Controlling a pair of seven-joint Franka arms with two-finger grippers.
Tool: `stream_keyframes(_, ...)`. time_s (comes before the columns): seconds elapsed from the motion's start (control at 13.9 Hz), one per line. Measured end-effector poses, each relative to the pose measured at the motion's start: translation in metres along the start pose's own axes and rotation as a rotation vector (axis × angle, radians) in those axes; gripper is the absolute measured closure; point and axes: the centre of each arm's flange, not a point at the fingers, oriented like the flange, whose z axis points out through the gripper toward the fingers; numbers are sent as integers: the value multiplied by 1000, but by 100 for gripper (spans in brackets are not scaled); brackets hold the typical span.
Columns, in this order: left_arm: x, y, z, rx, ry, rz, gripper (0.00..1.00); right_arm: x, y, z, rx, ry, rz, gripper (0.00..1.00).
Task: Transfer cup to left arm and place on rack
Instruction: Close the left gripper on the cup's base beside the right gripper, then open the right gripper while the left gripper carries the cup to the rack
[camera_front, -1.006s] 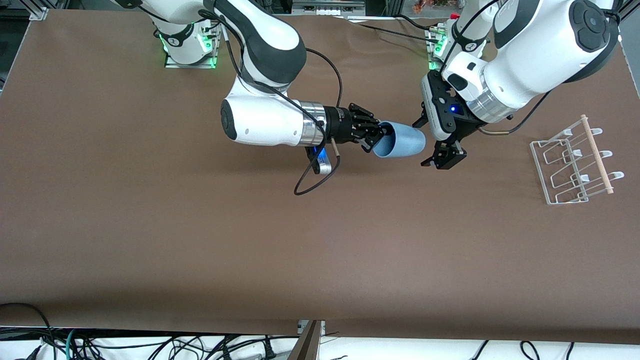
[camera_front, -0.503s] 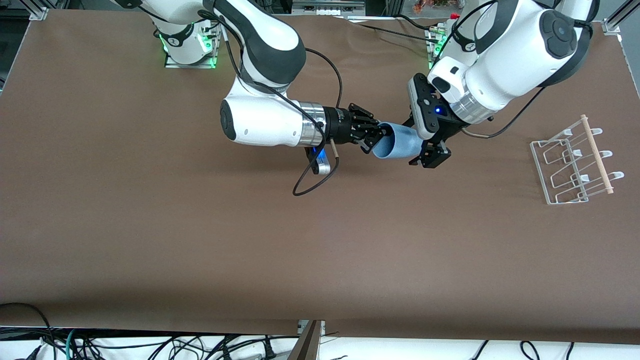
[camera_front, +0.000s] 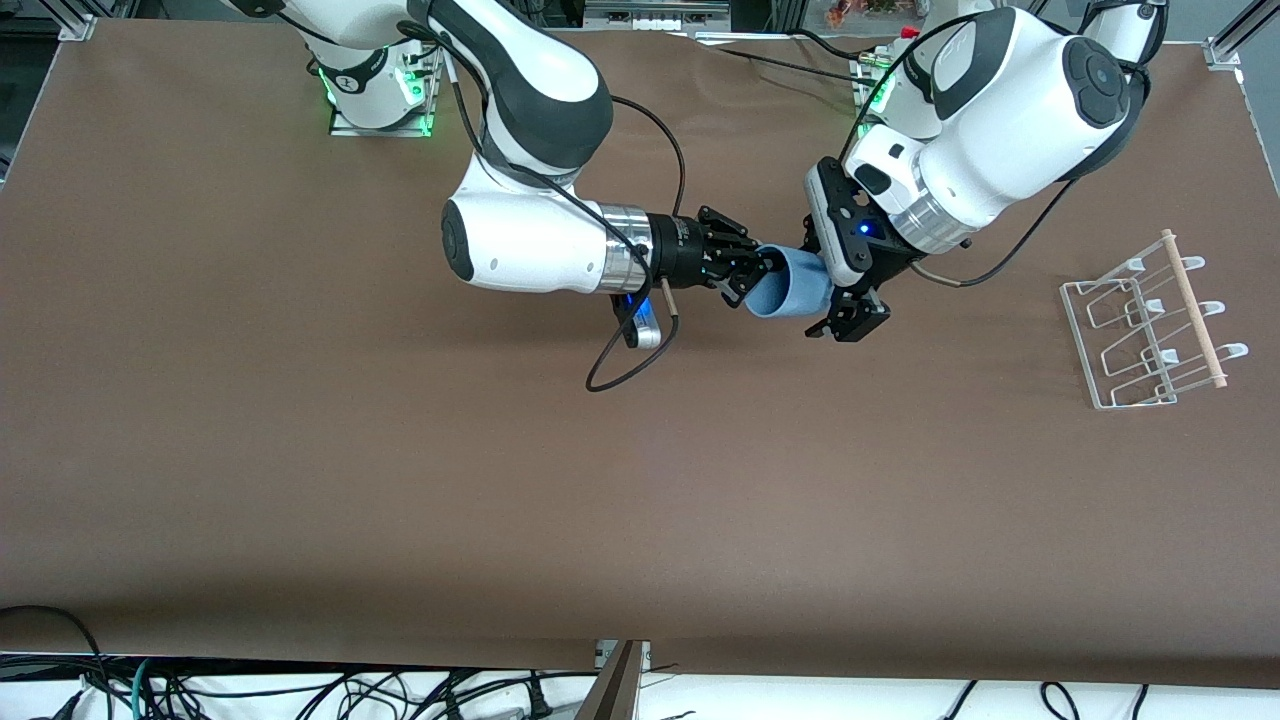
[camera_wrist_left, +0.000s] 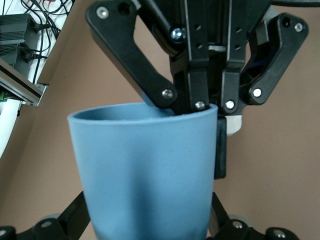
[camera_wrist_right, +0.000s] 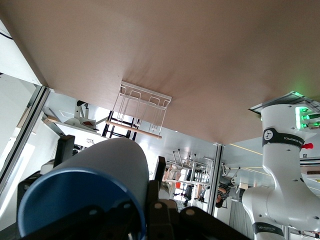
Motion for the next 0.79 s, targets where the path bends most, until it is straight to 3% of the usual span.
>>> stream_keyframes(0.07, 0, 0, 0, 0, 0, 1, 4, 0, 0, -1, 1, 0, 7, 95)
stream_keyframes(0.22, 1, 1, 0, 1, 1, 0, 26, -1, -2, -2, 5, 0, 14, 95)
stream_keyframes(0.58, 1, 0, -2, 6, 4, 0, 28, -2, -3, -3, 8, -1, 13, 95)
stream_keyframes(0.65, 1, 0, -2, 7, 4, -1, 28, -3, -3, -4, 10, -3, 13, 91)
stream_keyframes(0.79, 1, 1, -2, 6, 4, -1, 28, -8, -9, -13, 29, -7, 11, 71)
